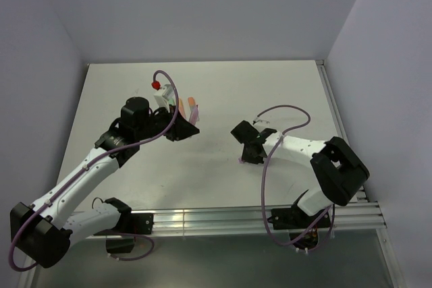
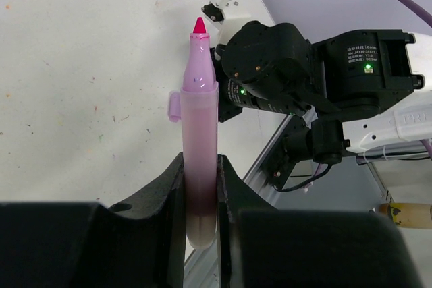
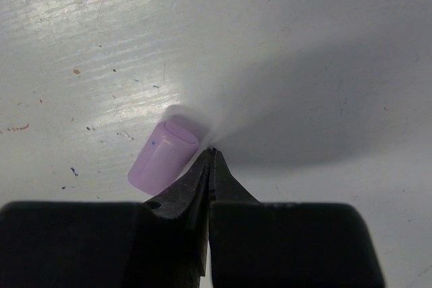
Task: Insert the pens into the pen caps
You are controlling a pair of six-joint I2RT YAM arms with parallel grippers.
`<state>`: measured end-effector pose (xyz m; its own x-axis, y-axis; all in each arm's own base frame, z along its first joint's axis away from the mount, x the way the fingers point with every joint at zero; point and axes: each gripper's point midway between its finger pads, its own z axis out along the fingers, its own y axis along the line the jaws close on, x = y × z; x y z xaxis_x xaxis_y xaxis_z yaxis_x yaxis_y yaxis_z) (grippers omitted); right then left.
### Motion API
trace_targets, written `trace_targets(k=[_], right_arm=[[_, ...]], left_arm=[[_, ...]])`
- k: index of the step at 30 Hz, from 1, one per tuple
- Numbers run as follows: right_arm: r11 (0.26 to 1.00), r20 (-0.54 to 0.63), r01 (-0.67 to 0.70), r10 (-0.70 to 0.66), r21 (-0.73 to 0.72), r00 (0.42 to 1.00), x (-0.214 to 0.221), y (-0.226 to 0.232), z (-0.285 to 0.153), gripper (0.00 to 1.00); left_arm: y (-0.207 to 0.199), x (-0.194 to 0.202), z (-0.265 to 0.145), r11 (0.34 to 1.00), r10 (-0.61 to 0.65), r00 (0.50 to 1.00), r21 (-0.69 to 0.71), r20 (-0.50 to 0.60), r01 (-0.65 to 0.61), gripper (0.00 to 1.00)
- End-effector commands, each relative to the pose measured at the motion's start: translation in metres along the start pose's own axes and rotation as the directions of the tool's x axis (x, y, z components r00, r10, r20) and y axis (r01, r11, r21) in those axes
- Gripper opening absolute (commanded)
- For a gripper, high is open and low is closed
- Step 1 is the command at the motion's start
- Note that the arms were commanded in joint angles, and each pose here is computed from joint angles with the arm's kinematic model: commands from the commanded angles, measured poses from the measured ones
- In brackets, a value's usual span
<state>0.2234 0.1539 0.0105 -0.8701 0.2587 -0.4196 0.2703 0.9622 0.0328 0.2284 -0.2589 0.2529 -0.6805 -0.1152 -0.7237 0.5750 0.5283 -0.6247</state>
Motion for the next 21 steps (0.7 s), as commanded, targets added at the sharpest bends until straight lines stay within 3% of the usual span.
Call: trace_targets(k=[1,21], right_arm=[[0.997,0.041,0.02,-0.023,0.075,0.999,-0.015,-0.012,0.002,0.0],[0.996,0.054,0.045,-0.05,0.081,0.997,-0.029,-0.001,0.007,0.0]], left_arm=[[-0.012,-0.01,-0.004,0.998,0.034,0.999,0.049,0.042,-0.036,0.0],[-0.011,-0.01,-0.003,0.998,0.029,0.999,0.053,0.04,-0.031,0.0]])
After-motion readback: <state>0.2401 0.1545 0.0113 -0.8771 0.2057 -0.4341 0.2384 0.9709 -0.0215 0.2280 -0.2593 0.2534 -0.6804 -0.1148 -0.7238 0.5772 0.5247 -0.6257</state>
